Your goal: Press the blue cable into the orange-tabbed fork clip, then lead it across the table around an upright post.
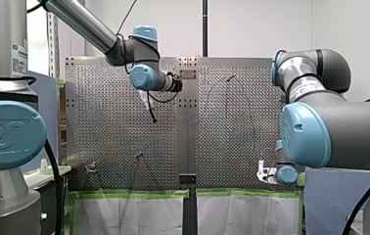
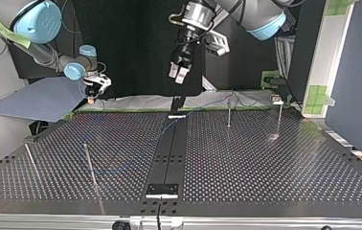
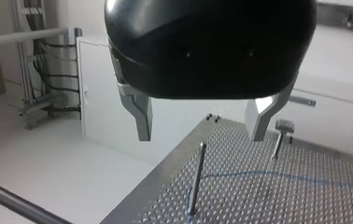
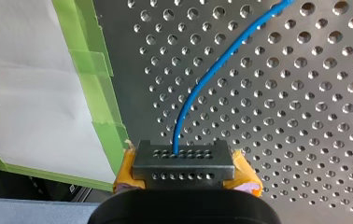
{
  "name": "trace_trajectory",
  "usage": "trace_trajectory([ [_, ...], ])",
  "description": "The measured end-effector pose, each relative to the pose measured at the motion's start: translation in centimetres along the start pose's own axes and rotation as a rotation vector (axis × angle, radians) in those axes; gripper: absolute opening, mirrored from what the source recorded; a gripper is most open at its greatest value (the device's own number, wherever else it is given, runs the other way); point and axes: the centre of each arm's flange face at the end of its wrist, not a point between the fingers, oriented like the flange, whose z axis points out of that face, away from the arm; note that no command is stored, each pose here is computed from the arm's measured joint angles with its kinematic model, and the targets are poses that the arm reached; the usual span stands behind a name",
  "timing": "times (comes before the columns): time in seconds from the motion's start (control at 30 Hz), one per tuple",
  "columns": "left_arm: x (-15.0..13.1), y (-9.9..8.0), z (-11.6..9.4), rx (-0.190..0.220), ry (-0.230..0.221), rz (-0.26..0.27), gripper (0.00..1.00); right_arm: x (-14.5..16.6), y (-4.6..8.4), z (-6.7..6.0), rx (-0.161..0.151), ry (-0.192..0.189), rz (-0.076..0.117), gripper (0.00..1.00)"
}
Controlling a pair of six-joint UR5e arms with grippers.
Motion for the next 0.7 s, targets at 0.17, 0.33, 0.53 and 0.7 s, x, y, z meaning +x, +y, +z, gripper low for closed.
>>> trace_trajectory([
  [0.17, 1.7, 0.9, -0.9, 0.023, 0.017, -0.043, 0.98, 0.0, -0.1, 0.0, 0.001, 0.000, 0.000, 0.00],
  [0.33, 3.8, 2.4, -1.8, 0.012, 0.034, -0.051, 0.98, 0.0, -0.1, 0.0, 0.003, 0.000, -0.001, 0.00],
  [0.53, 6.3, 4.4, -3.1, -0.007, 0.052, -0.048, 0.98, 0.0, -0.2, 0.0, 0.003, 0.000, -0.001, 0.00],
  [0.7, 7.5, 5.7, -4.4, -0.017, 0.051, -0.047, 0.98, 0.0, -0.3, 0.0, 0.004, 0.000, -0.002, 0.00],
])
